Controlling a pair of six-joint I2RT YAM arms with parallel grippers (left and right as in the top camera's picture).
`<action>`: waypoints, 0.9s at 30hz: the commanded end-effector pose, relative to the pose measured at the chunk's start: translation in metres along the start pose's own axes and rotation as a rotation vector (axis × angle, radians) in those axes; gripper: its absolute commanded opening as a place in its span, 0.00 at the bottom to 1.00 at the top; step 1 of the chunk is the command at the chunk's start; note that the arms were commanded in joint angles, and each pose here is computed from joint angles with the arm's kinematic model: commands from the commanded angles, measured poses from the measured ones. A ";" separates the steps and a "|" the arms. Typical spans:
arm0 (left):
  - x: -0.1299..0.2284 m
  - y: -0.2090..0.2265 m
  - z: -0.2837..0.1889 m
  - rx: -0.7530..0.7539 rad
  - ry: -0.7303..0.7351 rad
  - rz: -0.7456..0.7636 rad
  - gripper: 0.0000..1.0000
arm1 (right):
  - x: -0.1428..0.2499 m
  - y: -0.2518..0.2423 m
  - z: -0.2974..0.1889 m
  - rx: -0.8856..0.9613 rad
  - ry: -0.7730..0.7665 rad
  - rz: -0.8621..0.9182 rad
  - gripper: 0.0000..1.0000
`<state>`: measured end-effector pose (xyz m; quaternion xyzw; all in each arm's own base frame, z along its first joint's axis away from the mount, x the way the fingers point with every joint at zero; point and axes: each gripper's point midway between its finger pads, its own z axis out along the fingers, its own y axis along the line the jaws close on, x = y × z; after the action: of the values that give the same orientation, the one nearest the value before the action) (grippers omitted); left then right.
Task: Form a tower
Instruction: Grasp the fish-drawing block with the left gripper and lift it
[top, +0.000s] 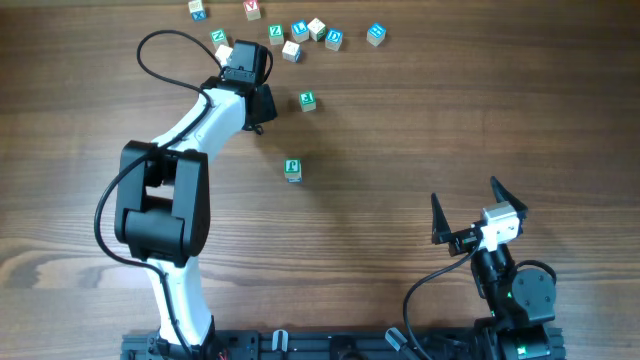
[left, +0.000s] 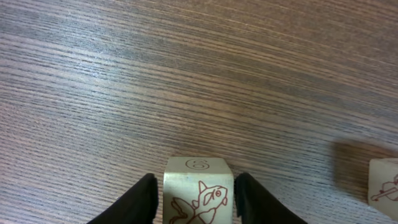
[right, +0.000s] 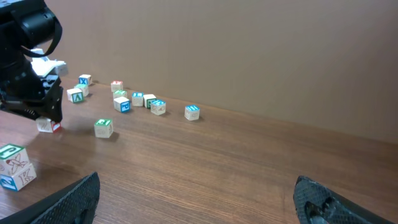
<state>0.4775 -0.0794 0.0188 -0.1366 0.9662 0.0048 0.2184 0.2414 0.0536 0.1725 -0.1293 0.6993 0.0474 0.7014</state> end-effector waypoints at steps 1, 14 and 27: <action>0.002 0.004 0.006 -0.018 0.005 0.005 0.38 | -0.001 -0.004 0.000 0.021 -0.007 0.011 1.00; 0.019 -0.010 -0.021 0.084 0.105 0.009 0.33 | -0.001 -0.004 0.000 0.021 -0.007 0.011 1.00; 0.030 -0.004 -0.022 0.065 0.150 0.014 0.39 | -0.001 -0.004 0.000 0.021 -0.007 0.011 0.99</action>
<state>0.4397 -0.0902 0.0136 -0.1255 0.9825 -0.0227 0.1361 0.2415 0.0536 0.1723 -0.1293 0.6995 0.0474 0.7013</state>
